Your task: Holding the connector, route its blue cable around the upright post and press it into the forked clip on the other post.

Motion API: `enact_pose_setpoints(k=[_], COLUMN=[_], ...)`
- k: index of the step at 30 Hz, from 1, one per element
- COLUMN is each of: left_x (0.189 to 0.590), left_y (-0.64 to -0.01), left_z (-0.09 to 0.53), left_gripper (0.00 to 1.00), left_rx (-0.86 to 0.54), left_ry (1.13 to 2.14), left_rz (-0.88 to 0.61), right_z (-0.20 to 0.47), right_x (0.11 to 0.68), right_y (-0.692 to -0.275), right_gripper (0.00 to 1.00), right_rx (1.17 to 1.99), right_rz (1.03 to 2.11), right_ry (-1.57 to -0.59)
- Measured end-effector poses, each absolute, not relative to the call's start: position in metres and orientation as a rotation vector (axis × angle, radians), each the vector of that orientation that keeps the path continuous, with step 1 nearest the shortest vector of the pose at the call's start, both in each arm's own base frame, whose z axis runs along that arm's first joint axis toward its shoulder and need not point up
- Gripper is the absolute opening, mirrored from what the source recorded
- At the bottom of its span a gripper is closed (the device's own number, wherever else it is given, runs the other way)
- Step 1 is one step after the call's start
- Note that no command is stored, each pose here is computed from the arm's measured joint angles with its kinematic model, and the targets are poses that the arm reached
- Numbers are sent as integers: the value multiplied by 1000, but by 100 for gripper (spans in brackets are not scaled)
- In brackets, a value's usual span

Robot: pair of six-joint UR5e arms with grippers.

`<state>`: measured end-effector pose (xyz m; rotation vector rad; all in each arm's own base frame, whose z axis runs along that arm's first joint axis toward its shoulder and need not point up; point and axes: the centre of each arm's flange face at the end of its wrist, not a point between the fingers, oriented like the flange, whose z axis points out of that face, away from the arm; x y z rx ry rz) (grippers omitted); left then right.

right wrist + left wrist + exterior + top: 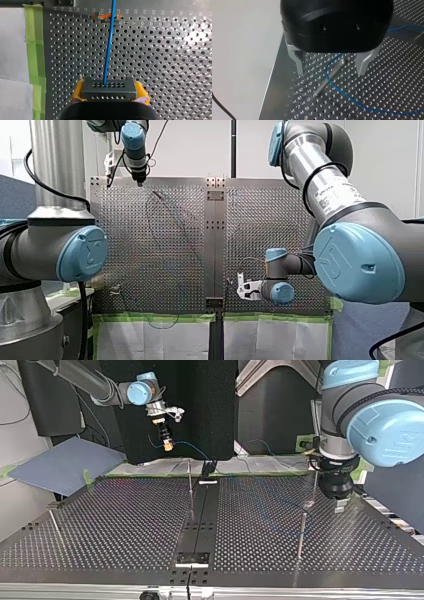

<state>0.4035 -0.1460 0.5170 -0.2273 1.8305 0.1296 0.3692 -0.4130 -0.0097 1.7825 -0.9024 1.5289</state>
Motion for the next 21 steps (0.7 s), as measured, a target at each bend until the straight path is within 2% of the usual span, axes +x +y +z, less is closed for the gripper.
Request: enact_pose_setpoints(k=[21], left_x=[401], left_y=[-151], left_z=[519], left_gripper=[98], left_rx=[-212], left_ry=[1822], left_rz=[124], right_z=[-10], right_x=[370], right_y=[-413], right_gripper=[0], right_rx=[1783], right_rz=[1529], right_ry=[-902])
